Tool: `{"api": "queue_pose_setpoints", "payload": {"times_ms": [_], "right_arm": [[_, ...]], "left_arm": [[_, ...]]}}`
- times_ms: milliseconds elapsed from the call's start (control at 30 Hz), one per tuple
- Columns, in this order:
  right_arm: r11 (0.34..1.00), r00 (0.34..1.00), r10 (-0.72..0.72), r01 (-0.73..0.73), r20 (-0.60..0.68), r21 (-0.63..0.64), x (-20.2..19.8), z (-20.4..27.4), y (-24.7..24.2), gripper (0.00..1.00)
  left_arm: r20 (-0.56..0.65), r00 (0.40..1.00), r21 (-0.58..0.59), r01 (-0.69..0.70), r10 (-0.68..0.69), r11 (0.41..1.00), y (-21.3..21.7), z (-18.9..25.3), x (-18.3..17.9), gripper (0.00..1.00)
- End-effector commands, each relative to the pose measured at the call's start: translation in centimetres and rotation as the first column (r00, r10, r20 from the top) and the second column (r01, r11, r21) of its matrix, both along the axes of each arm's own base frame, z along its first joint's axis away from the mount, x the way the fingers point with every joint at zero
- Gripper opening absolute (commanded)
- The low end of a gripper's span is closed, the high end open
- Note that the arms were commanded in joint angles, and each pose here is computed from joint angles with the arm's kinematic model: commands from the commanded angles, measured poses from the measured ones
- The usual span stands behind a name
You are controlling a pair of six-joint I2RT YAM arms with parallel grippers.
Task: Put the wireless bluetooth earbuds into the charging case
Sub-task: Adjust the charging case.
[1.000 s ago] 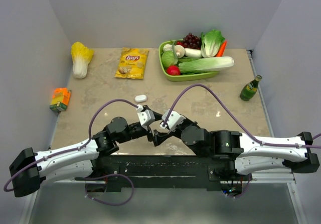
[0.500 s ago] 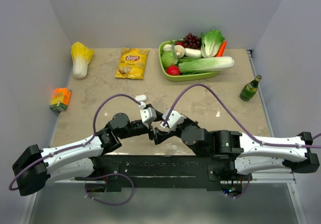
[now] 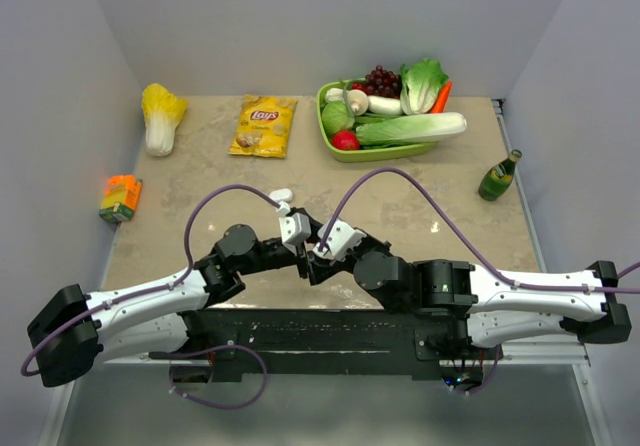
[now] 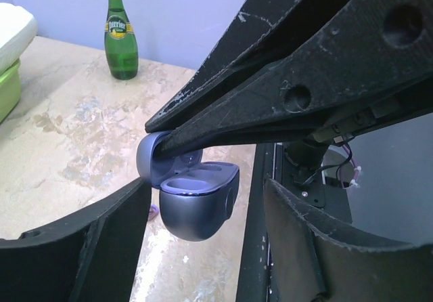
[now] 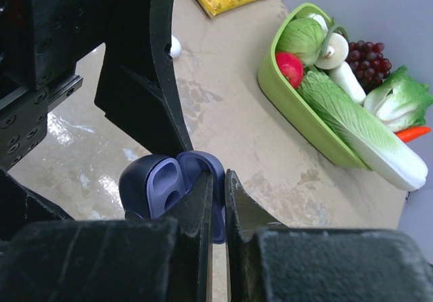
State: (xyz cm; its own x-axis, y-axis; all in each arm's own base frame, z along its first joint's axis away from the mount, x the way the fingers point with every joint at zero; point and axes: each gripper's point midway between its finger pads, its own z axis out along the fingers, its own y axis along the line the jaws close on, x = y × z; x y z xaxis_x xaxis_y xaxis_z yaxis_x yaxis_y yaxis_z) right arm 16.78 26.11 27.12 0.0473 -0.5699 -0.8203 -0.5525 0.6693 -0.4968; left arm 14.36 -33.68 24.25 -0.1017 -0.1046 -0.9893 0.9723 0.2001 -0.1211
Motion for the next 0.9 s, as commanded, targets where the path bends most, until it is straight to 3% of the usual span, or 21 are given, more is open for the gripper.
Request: {"api": "queue_pose_setpoints", "payload": {"times_ms": [0, 367, 500, 667, 767, 800, 867], "right_arm": [[0.998, 1.0, -0.01, 0.009, 0.017, 0.062, 0.1, 1.4, 0.5, 0.0], [0.997, 1.0, 0.001, -0.002, 0.012, 0.071, 0.0, 1.5, 0.9, 0.0], [0.998, 1.0, 0.004, -0.005, 0.012, 0.067, -0.1, 1.4, 1.0, 0.0], [0.998, 1.0, 0.004, -0.005, 0.011, 0.066, -0.1, 1.4, 0.9, 0.0], [0.998, 1.0, 0.004, -0.004, 0.01, 0.065, 0.0, 1.3, 0.9, 0.0], [0.998, 1.0, 0.006, -0.007, 0.009, 0.065, -0.1, 1.3, 1.0, 0.0], [0.997, 1.0, 0.008, -0.008, 0.004, 0.073, -0.1, 1.3, 1.1, 0.0]], "left_arm": [[0.047, 0.999, -0.081, 0.018, -0.014, 0.997, -0.3, 3.0, 0.0, 0.68], [0.031, 0.999, -0.072, 0.021, -0.019, 0.997, -0.4, 2.1, 0.0, 0.58], [0.032, 0.999, -0.071, 0.024, -0.022, 0.997, -0.5, 2.0, 0.0, 0.39], [0.034, 0.999, -0.071, 0.032, -0.029, 0.997, -0.6, 1.9, -0.2, 0.33], [0.041, 0.998, -0.07, 0.051, -0.049, 0.996, -0.7, 1.7, -0.5, 0.14], [0.04, 0.998, -0.067, 0.056, -0.053, 0.996, -0.7, 1.6, -0.5, 0.02], [0.043, 0.997, -0.062, 0.072, -0.069, 0.995, -0.8, 1.4, -0.7, 0.0]]}}
